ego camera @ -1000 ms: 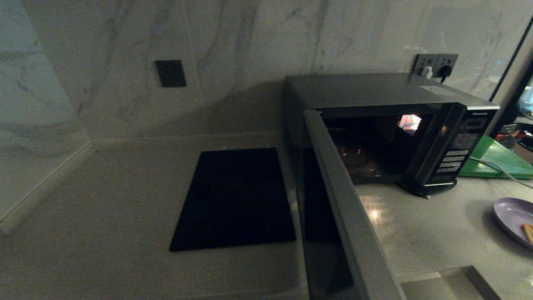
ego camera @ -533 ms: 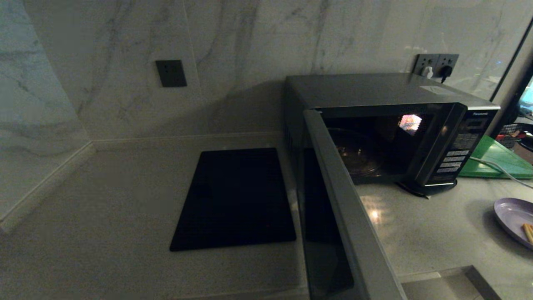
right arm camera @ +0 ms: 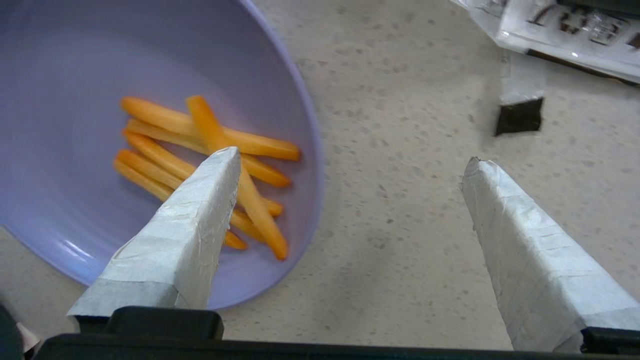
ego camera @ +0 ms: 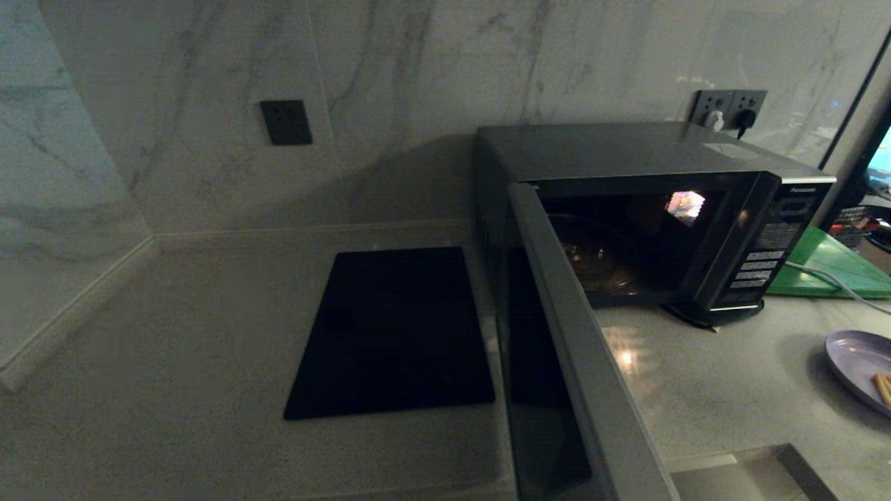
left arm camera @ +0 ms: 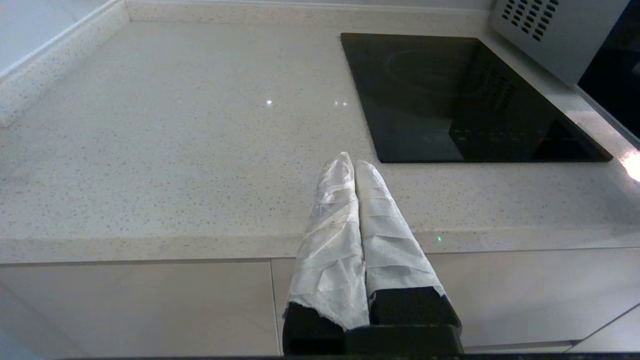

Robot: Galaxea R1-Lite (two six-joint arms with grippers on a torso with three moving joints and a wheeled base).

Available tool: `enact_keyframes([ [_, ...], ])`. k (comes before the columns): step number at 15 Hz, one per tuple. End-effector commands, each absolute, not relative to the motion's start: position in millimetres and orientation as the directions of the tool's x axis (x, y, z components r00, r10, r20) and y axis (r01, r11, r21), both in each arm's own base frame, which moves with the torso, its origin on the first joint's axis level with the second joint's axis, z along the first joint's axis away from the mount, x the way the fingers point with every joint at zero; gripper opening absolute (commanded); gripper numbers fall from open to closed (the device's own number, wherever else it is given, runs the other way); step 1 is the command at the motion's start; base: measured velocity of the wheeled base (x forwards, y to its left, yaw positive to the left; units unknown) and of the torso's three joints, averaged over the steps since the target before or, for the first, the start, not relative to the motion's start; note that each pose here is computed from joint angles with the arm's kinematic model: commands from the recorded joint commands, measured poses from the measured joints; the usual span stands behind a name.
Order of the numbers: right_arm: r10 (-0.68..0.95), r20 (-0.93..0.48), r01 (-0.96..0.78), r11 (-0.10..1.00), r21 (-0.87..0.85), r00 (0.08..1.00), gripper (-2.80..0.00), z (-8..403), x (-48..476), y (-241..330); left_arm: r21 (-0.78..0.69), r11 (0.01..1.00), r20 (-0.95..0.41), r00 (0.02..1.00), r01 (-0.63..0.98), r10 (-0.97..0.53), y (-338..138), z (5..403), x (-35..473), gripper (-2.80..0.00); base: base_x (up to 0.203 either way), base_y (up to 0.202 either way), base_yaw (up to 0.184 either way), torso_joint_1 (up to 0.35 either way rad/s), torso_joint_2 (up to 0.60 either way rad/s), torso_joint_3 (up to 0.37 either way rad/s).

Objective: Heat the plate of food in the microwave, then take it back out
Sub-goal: Put the plate in the microwave oven

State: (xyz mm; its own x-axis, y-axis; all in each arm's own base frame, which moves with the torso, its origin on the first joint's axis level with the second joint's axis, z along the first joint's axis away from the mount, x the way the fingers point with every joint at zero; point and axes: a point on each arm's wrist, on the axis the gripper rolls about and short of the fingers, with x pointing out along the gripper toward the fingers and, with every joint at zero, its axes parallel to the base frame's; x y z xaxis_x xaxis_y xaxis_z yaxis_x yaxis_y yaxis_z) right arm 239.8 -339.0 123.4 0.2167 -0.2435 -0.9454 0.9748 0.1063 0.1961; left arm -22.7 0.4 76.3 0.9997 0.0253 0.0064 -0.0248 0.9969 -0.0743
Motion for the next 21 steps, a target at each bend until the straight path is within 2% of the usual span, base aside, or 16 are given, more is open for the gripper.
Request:
enact_keyframes([
  [1, -0.244, -0.945, 0.975, 0.109, 0.196, 0.217, 0.0, 122, 241, -340, -0.075, 0.997, 0.008, 1.0, -0.025, 0.026, 0, 76, -23, -2.8, 0.0, 0.0, 0.0, 0.0, 0.0, 0.0],
  [21, -0.214, -0.961, 0.979, 0.147, 0.145, 0.174, 0.0, 100, 260, -334, -0.075, 0.997, 0.007, 1.0, -0.025, 0.026, 0, 76, -23, -2.8, 0.0, 0.0, 0.0, 0.0, 0.0, 0.0],
])
